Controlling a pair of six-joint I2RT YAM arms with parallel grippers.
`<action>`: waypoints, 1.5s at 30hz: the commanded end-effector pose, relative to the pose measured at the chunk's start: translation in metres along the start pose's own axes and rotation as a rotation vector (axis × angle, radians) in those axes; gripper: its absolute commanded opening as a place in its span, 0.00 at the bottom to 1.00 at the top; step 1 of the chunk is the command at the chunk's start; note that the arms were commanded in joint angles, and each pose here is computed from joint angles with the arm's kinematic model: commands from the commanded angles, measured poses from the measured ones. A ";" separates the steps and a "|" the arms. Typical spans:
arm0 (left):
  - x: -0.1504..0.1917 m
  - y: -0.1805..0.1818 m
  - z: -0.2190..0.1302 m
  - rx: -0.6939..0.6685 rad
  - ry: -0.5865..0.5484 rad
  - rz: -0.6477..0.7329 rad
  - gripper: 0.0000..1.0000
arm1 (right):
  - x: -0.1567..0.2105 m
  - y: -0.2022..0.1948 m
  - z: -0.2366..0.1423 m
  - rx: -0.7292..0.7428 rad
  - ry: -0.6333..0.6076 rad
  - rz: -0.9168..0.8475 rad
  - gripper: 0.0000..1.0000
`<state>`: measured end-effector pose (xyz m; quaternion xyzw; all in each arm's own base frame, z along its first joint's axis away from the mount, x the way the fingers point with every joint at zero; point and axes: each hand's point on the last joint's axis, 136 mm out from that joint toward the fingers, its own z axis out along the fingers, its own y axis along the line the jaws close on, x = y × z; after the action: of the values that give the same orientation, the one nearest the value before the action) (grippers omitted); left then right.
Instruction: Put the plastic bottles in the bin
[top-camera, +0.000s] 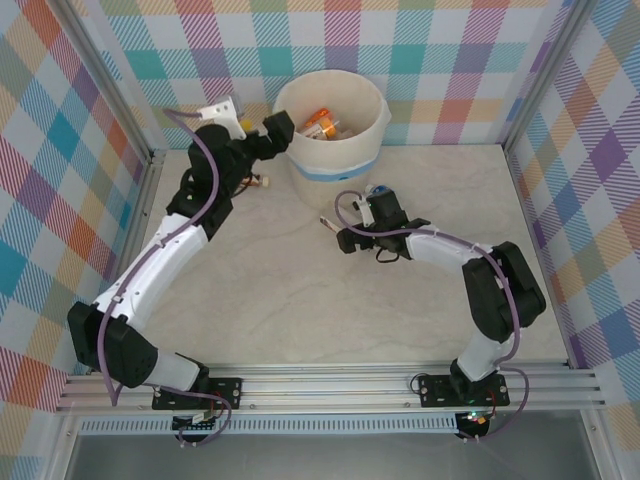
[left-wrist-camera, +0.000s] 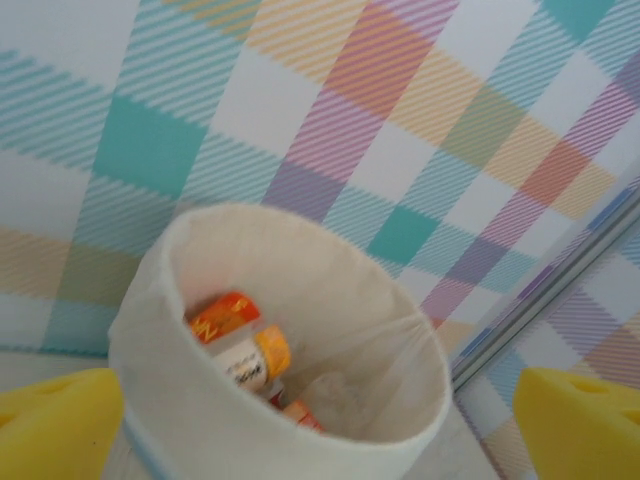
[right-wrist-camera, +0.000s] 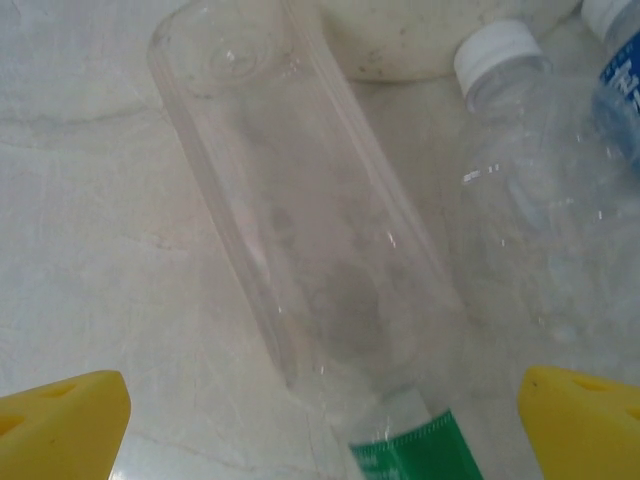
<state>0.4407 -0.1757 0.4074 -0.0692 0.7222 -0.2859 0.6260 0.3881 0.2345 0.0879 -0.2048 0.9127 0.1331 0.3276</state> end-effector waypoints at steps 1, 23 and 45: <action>0.005 0.011 -0.006 -0.029 -0.034 -0.078 1.00 | -0.001 -0.004 0.014 0.020 0.033 -0.040 0.99; 0.162 0.162 -0.126 -0.361 0.181 -0.326 1.00 | 0.013 0.058 0.081 0.082 0.116 0.031 0.81; 0.208 0.198 -0.125 -0.447 0.318 -0.409 1.00 | -0.031 0.117 -0.058 -0.167 -0.159 0.061 0.42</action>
<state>0.3250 -0.0643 0.1261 -0.3033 0.8320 -0.2317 0.4025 0.3318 0.3148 0.1314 -0.1765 0.8978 0.1959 0.3527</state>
